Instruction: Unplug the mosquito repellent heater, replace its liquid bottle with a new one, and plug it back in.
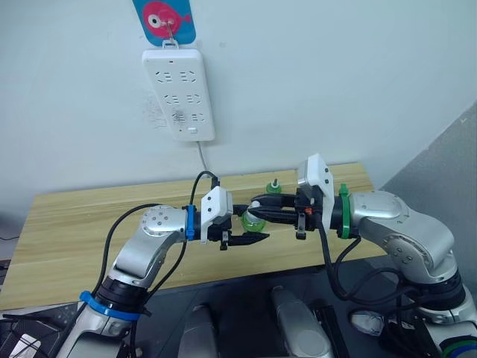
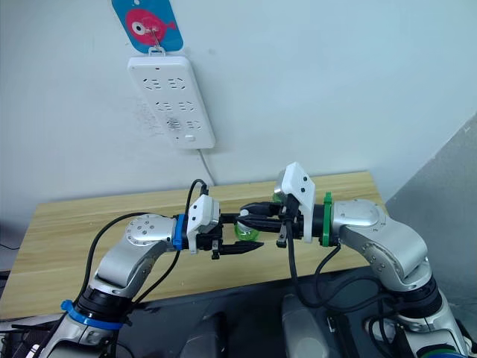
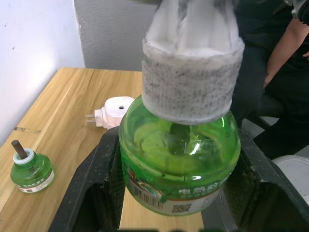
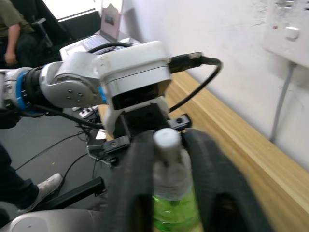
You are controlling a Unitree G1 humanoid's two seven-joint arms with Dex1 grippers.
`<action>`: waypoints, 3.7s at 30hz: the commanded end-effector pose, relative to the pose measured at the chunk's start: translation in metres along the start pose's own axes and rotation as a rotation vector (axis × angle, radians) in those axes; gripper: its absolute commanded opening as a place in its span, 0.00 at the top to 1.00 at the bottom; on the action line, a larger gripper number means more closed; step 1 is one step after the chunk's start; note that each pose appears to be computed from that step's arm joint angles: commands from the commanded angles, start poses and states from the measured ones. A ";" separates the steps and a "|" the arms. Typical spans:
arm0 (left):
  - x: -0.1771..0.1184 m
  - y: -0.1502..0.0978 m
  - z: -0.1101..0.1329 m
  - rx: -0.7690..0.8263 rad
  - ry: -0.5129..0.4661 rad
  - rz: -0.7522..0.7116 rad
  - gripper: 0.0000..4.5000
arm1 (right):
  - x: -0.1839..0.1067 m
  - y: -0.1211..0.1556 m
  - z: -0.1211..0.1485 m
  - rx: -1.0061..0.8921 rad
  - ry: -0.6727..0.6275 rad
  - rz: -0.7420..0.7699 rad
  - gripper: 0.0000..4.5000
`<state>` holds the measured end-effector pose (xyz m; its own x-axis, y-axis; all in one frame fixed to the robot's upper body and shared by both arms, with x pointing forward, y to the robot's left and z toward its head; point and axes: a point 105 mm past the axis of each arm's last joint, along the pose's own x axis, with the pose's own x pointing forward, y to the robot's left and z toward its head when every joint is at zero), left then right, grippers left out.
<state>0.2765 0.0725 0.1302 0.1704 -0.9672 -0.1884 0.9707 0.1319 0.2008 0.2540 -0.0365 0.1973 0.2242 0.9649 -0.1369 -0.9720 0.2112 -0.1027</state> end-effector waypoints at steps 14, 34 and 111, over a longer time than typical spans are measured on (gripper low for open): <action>-0.031 -0.010 -0.042 -0.136 0.124 0.117 0.48 | -0.026 -0.028 0.022 -0.081 -0.089 -0.183 0.95; -0.080 -0.049 -0.047 -0.223 0.245 0.234 0.48 | -0.007 -0.113 -0.154 -0.043 0.055 -0.704 0.95; -0.020 -0.001 0.033 -0.738 -0.504 0.205 0.01 | -0.034 -0.041 0.022 0.467 -0.432 -0.298 0.81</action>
<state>0.2691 0.0847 0.1538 0.4162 -0.8846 0.2102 0.8329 0.2783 -0.4783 0.2901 -0.0721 0.2154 0.5310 0.8259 0.1895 -0.8264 0.4553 0.3312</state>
